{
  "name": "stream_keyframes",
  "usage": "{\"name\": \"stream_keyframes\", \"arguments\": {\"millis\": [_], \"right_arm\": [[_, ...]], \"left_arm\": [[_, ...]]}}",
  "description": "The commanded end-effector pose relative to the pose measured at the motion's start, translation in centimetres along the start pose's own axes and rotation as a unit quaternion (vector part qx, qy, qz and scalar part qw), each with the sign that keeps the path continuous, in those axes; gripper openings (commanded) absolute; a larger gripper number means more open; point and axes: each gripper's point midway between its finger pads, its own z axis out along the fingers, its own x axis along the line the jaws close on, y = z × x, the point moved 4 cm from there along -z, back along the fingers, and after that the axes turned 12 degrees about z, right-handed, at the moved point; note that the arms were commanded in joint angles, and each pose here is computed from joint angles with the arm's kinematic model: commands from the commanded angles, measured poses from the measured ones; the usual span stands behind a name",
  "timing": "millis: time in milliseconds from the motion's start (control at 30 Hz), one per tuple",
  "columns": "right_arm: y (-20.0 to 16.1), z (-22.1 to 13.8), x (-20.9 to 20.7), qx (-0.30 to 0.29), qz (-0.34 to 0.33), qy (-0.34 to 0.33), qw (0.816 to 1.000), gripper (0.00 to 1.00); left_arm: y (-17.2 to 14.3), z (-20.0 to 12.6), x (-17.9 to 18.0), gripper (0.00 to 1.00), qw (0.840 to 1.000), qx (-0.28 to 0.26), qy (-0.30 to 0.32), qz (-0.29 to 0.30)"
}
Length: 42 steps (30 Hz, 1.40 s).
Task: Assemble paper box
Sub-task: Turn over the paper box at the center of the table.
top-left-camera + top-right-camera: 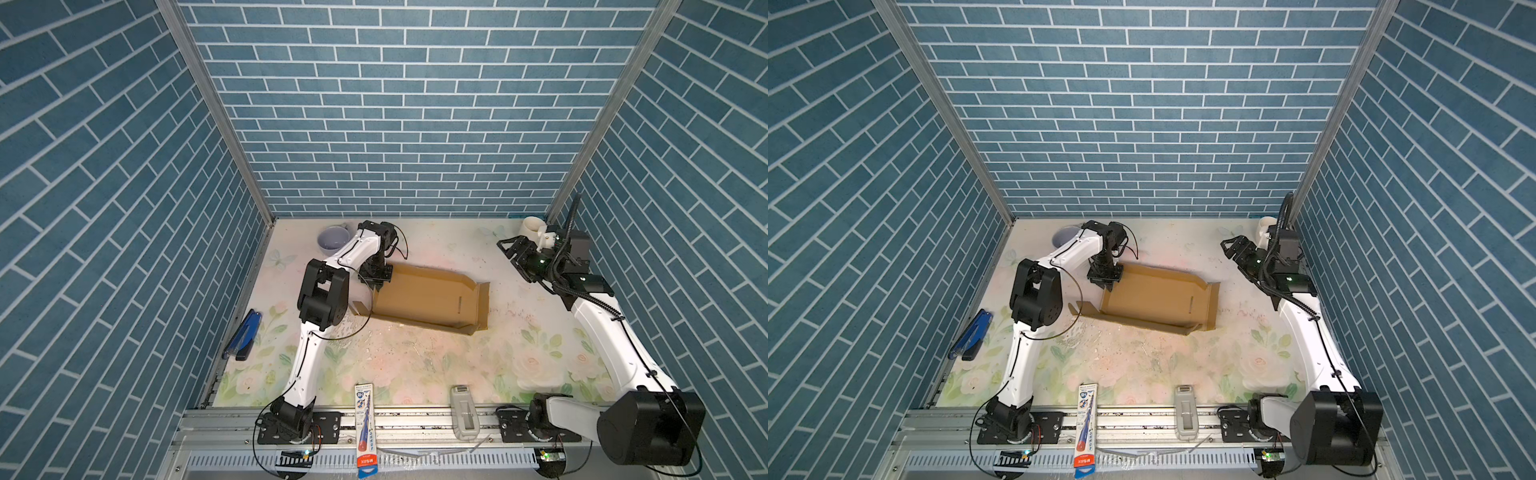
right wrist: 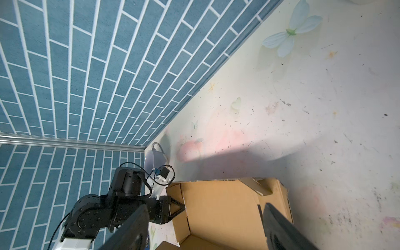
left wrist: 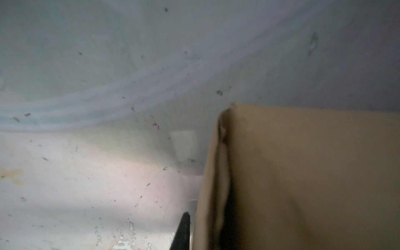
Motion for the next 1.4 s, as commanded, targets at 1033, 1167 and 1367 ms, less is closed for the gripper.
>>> {"name": "stream_keyframes", "arguments": {"millis": [1033, 1167, 1367], "right_arm": [[-0.7, -1.7, 0.5, -0.003, -0.059, 0.029, 0.998, 0.81], [-0.9, -1.7, 0.2, -0.004, -0.068, 0.033, 0.997, 0.82], [-1.5, -1.1, -0.1, 0.004, -0.092, 0.055, 0.994, 0.82]], "left_arm": [[1.0, -12.1, 1.4, 0.0, 0.906, -0.399, 0.051, -0.131], [0.9, -11.5, 0.9, 0.0, 0.882, -0.449, 0.063, -0.129], [0.7, -10.1, -0.6, 0.0, 0.837, -0.524, 0.102, -0.124]]}}
